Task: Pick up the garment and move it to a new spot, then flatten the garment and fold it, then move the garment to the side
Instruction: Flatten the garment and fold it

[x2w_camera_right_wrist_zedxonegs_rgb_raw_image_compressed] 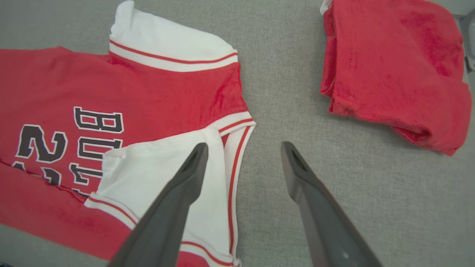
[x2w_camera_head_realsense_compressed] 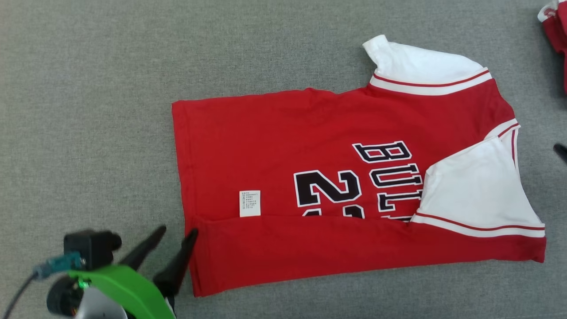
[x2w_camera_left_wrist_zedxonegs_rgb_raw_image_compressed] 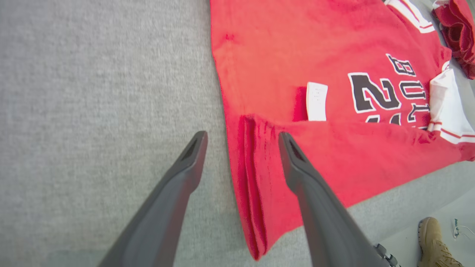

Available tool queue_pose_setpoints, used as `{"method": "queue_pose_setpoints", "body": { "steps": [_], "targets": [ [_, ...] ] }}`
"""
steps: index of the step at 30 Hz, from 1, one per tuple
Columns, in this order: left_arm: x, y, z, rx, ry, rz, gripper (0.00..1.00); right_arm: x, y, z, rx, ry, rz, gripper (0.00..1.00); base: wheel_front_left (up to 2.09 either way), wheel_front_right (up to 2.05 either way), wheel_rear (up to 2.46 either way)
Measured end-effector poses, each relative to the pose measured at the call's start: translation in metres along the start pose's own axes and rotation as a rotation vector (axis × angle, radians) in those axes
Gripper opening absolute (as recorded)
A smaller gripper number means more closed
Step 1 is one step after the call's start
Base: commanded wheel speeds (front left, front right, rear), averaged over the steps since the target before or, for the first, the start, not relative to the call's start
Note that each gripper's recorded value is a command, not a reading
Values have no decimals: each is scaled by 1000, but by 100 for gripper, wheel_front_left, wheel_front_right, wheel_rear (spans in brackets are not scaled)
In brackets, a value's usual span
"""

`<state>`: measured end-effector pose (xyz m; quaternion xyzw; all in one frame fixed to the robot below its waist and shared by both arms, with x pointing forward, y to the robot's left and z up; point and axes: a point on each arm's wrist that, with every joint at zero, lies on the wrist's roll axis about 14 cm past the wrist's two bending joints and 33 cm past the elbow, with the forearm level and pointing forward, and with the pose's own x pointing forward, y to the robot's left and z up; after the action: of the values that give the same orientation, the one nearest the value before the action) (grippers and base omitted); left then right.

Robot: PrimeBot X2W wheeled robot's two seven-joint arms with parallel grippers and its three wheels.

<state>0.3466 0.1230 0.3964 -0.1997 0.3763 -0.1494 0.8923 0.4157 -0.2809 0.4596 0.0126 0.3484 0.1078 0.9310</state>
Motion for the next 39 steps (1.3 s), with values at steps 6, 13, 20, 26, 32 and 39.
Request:
{"method": "queue_pose_setpoints", "body": {
  "steps": [6, 13, 20, 26, 32, 39],
  "targets": [
    [49, 5, 69, 112, -63, -20, 100, 46, 13, 67, -164, -55, 37, 100, 0, 0, 0],
    [111, 24, 83, 133, 2, 18, 100, 147, 46, 76, -247, 74, 98, 100, 0, 0, 0],
    [124, 38, 82, 138, 27, 19, 100, 189, 80, 45, -262, 200, 204, 100, 0, 0, 0],
    [132, 36, 84, 153, 44, 4, 100, 187, 74, 37, -280, 263, 200, 100, 0, 0, 0],
    [136, 32, 82, 133, 71, -32, 0, 181, 74, 31, -256, 296, 223, 0, 0, 0, 0],
    [135, 25, 86, 130, 52, -54, 0, 177, 78, 51, -247, 167, 231, 0, 0, 0, 0]
  ]
}}
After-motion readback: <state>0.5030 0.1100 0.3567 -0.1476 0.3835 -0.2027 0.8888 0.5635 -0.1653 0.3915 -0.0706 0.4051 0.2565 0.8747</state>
